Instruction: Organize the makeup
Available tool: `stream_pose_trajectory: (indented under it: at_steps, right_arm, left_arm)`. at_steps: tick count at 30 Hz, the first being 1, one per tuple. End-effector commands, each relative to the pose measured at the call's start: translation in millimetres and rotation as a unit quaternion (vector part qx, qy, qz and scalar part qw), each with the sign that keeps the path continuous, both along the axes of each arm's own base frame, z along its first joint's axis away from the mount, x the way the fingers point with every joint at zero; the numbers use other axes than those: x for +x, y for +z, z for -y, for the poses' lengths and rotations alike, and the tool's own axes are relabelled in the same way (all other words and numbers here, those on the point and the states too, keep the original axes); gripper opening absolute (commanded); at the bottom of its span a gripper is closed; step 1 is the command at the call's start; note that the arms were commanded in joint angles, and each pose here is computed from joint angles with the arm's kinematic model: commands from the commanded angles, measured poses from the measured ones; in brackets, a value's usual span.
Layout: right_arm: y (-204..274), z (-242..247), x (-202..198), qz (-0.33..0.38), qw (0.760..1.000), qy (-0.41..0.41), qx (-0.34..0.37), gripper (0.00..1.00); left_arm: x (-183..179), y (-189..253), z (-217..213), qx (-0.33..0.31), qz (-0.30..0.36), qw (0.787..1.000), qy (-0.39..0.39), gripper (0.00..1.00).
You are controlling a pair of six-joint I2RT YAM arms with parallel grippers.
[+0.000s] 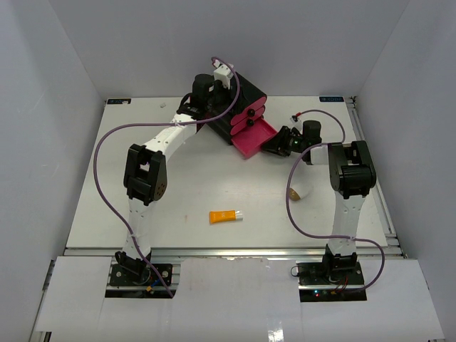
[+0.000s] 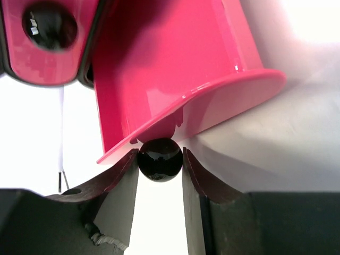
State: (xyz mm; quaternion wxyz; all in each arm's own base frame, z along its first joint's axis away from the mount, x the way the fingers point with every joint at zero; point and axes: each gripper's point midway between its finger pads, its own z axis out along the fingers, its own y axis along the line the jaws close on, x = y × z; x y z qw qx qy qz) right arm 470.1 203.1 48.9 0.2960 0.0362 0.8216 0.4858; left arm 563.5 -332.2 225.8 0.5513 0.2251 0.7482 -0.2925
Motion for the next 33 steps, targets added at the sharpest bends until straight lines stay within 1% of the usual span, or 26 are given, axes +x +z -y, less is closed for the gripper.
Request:
stream_pose_trajectory:
  at_steps: [1, 3, 5, 7, 11, 13, 15, 16, 17, 18, 20, 21, 22, 23, 25, 27, 28, 29, 30, 31, 32, 33]
  right_arm:
    - [14, 5, -4, 0.033, 0.999, 0.013, -0.004, 0.5]
    - [19, 3, -3, 0.041, 0.999, 0.021, -0.001, 0.64]
    - [25, 3, -4, 0.048, 0.998, 0.027, 0.001, 0.95]
    - [30, 6, -6, 0.053, 0.998, 0.027, -0.004, 0.9]
    - [45, 13, -21, 0.068, 0.997, 0.045, -0.018, 0.9]
    - [59, 17, -33, 0.086, 0.994, 0.062, -0.037, 0.9]
    - [69, 22, -46, 0.104, 0.99, 0.079, -0.057, 0.9]
    - [76, 24, -52, 0.124, 0.986, 0.091, -0.071, 0.9]
    - [87, 25, -54, 0.158, 0.979, 0.102, -0.085, 0.9]
    - [99, 26, -70, 0.169, 0.973, 0.125, -0.092, 0.9]
    - [115, 32, -91, 0.227, 0.951, 0.179, -0.111, 0.9]
    - [114, 35, -107, 0.26, 0.93, 0.225, -0.131, 0.9]
    - [122, 39, -122, 0.31, 0.899, 0.269, -0.153, 0.9]
    - [132, 42, -134, 0.365, 0.861, 0.307, -0.177, 0.9]
    - [126, 51, -149, 0.47, 0.76, 0.383, -0.234, 0.9]
    - [103, 65, -189, 0.453, 0.723, 0.458, -0.249, 0.9]
    - [97, 69, -205, 0.479, 0.677, 0.498, -0.252, 0.9]
    - [84, 76, -214, 0.492, 0.638, 0.53, -0.266, 0.9]
    - [74, 84, -221, 0.5, 0.606, 0.552, -0.281, 0.9]
    - [67, 90, -225, 0.504, 0.58, 0.566, -0.299, 0.9]
    - [57, 97, -230, 0.496, 0.569, 0.578, -0.311, 0.9]
    - [54, 101, -230, 0.503, 0.547, 0.586, -0.324, 0.9]
  left_arm:
    - [-14, -77, -7, 0.036, -0.126, 0.991, 0.016, 0.94]
    - [-11, -65, -8, 0.031, -0.117, 0.992, 0.023, 0.95]
    - [-7, -50, -9, 0.026, -0.105, 0.994, 0.031, 0.96]
    - [-1, -19, -12, 0.015, -0.077, 0.996, 0.045, 0.98]
    - [-2, 39, -17, -0.006, -0.031, 0.998, 0.057, 0.98]
    - [-10, 73, -22, -0.018, -0.005, 0.998, 0.058, 0.98]
    - [-19, 97, -27, -0.023, 0.013, 0.998, 0.058, 0.98]
    - [-25, 106, -29, -0.025, 0.02, 0.998, 0.057, 0.98]
    - [-28, 101, -30, -0.022, 0.013, 0.998, 0.057, 0.98]
    - [-40, 110, -36, -0.023, 0.016, 0.998, 0.055, 0.98]
    - [-62, 116, -44, -0.025, 0.012, 0.998, 0.052, 0.98]
    - [-79, 131, -49, -0.033, 0.021, 0.998, 0.045, 0.98]
    - [-96, 135, -54, -0.037, 0.02, 0.998, 0.037, 0.98]
    - [-110, 130, -57, -0.037, 0.011, 0.999, 0.029, 0.98]
    - [-139, 95, -63, -0.024, -0.026, 0.999, 0.011, 0.98]
    - [-172, 101, -75, -0.03, -0.019, 0.999, 0.0, 0.98]
    - [-192, 88, -83, -0.026, -0.028, 0.999, -0.006, 0.98]
    - [-203, 68, -86, -0.017, -0.045, 0.999, -0.01, 0.98]
    - [-216, 59, -92, -0.013, -0.049, 0.999, -0.011, 0.98]
    - [-228, 58, -99, -0.014, -0.043, 0.999, -0.01, 0.98]
    - [-235, 51, -103, -0.008, -0.043, 0.999, -0.01, 0.98]
    - [-241, 31, -109, 0.005, -0.055, 0.998, -0.005, 0.98]
